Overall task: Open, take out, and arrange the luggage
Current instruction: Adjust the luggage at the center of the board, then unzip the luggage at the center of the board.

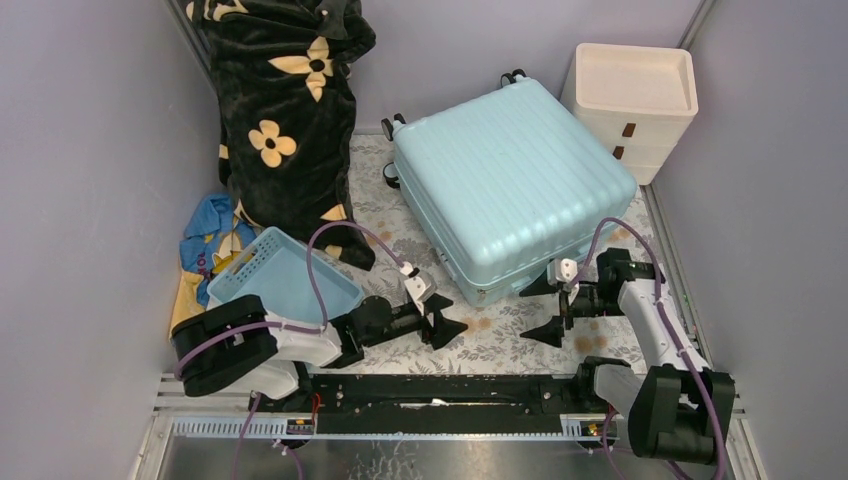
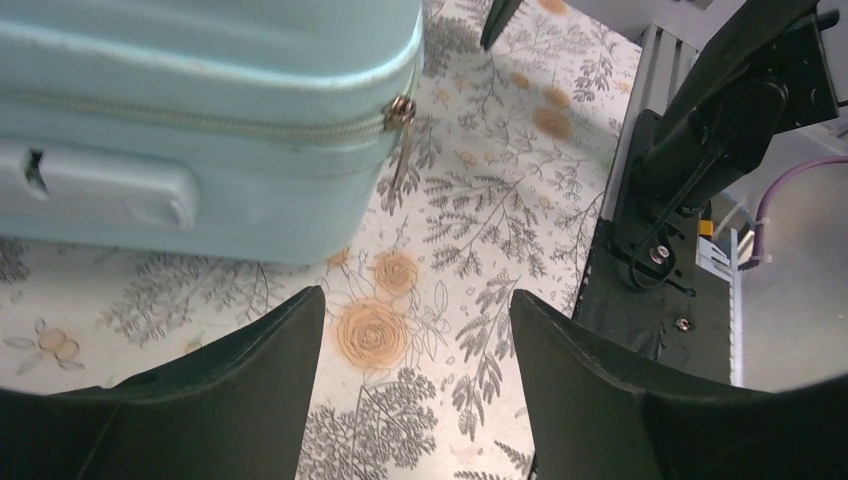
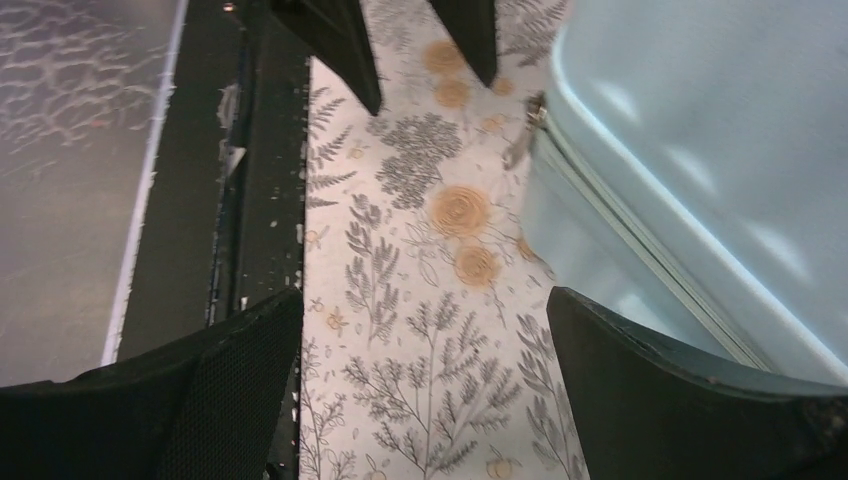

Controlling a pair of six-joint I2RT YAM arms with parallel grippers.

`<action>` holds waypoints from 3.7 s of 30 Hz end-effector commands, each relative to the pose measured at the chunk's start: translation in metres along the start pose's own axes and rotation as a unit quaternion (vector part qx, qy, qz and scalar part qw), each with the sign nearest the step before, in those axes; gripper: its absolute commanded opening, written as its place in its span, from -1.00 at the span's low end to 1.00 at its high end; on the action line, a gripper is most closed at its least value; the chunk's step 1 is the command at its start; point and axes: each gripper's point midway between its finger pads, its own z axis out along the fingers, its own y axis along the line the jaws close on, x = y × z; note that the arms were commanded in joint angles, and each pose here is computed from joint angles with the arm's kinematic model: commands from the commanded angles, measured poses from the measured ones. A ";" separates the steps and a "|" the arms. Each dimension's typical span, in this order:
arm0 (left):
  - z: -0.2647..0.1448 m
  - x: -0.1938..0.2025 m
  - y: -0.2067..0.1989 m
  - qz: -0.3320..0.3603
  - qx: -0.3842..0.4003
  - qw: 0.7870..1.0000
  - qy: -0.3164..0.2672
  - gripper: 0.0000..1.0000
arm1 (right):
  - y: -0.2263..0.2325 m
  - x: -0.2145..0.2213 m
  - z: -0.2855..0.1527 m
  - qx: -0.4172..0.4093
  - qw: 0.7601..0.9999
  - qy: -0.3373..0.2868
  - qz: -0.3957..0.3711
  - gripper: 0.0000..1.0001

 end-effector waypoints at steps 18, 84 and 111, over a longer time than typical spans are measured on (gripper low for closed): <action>0.016 -0.034 -0.001 0.089 0.009 0.990 -0.105 0.46 | 0.000 -0.007 0.055 -0.083 0.996 0.006 -0.015 -0.15; 0.044 -0.023 0.007 0.147 -0.022 0.984 -0.093 0.11 | -0.028 -0.018 0.088 0.110 0.978 0.000 -0.176 -1.00; 0.043 -0.032 0.036 0.198 -0.080 0.969 -0.126 0.09 | -0.034 -0.011 0.087 0.131 0.976 0.016 -0.174 -0.99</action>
